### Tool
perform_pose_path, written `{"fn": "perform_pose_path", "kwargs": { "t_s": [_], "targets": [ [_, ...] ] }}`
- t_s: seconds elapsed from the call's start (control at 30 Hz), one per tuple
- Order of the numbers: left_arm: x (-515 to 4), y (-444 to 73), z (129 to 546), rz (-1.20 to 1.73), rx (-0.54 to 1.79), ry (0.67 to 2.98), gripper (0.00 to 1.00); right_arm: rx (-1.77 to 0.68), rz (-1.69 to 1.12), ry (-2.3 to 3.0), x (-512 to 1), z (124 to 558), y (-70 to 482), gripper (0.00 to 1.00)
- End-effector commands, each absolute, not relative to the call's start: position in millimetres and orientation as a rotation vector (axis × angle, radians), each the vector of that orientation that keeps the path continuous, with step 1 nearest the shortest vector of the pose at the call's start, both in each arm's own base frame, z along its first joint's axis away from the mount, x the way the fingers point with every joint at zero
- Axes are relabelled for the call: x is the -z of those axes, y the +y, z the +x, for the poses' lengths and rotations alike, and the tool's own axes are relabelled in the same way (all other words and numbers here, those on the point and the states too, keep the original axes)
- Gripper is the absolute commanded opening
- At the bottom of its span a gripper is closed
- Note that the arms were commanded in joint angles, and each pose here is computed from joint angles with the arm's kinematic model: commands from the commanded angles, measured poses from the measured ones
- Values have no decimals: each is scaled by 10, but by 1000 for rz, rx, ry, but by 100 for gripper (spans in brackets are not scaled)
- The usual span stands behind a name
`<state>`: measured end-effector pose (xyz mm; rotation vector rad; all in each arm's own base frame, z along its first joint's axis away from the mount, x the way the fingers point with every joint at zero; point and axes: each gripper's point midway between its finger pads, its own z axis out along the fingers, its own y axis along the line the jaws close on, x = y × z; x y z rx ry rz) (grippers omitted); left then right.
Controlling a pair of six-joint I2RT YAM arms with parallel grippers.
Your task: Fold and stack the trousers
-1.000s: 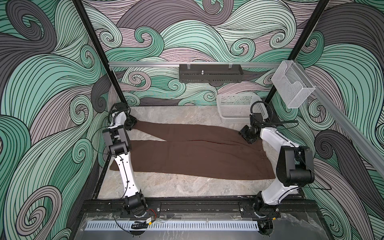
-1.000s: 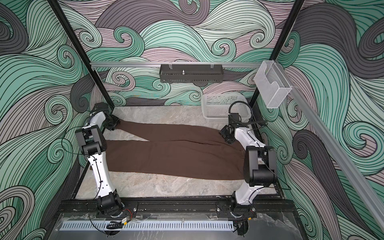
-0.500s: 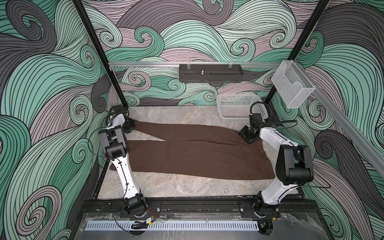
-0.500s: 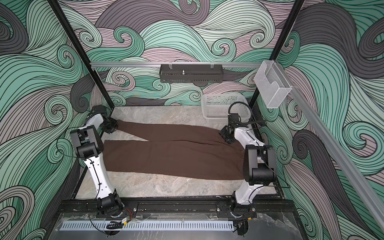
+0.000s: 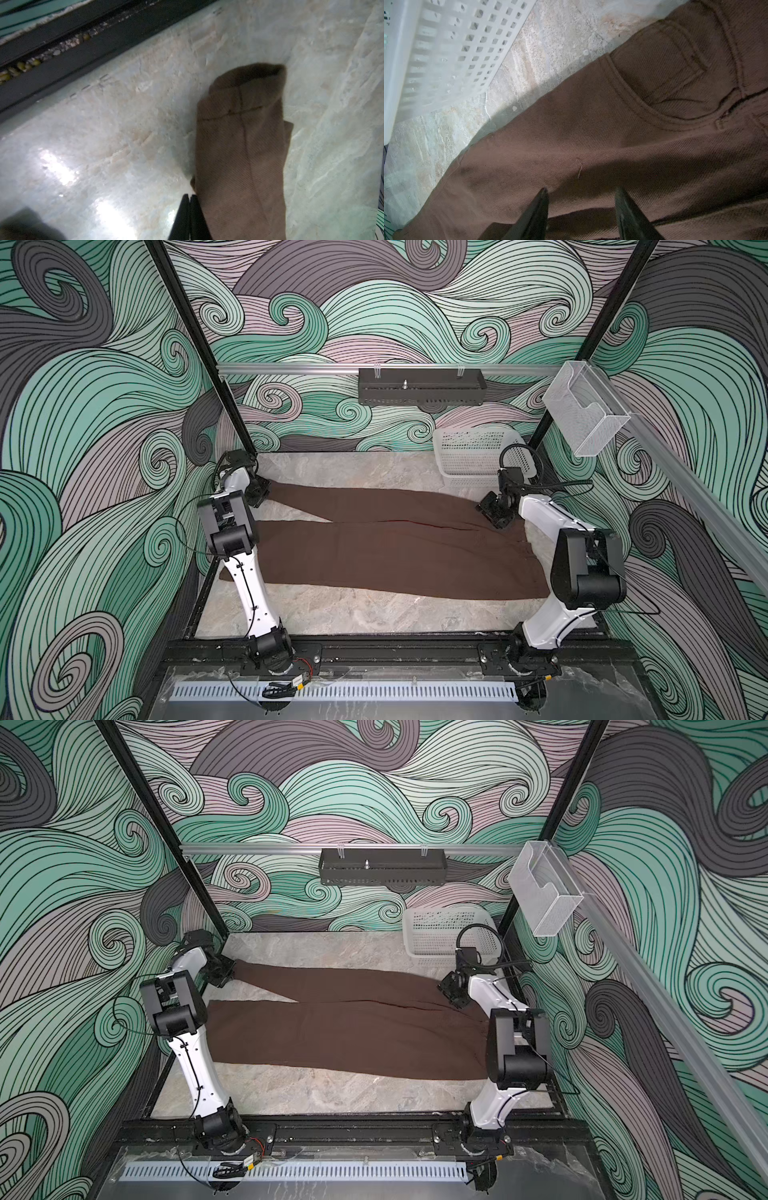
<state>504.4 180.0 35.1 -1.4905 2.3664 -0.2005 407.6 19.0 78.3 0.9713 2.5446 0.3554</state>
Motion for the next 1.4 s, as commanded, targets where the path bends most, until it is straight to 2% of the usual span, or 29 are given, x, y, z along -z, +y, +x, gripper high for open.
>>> {"fn": "perform_pose_path", "kwargs": {
  "t_s": [0.0, 0.07, 0.23, 0.33, 0.6, 0.8, 0.93, 0.97, 1.2, 1.37],
  "targets": [
    [-385, 1920, 4994, -1511, 145, 2348, 5, -354, 956, 2568, -724, 4066, 211, 53],
    [-383, 1934, 4981, -1515, 149, 2341, 5, -352, 955, 2568, -724, 4062, 212, 53],
    [-351, 1895, 5080, -1513, 198, 2343, 19, -354, 954, 2566, -734, 4062, 212, 53],
    [-357, 1868, 5159, -1494, 206, 2346, 22, -353, 954, 2565, -731, 4068, 210, 53],
    [-332, 1780, 5320, -1464, 236, 2361, 23, -347, 956, 2569, -704, 4076, 203, 53],
    [-263, 1727, 5289, -1462, 239, 2386, 23, -350, 958, 2574, -684, 4078, 210, 53],
    [-270, 1743, 5266, -1451, 219, 2391, 35, -345, 959, 2572, -687, 4072, 199, 53],
    [-255, 1749, 5266, -1450, 213, 2392, 35, -347, 956, 2574, -678, 4076, 210, 53],
    [-266, 1735, 5495, -1429, 234, 2372, 19, -348, 958, 2578, -657, 4074, 210, 53],
    [-487, 1763, 5648, -1393, 241, 2323, 0, -350, 957, 2576, -686, 4061, 212, 53]
  ]
}}
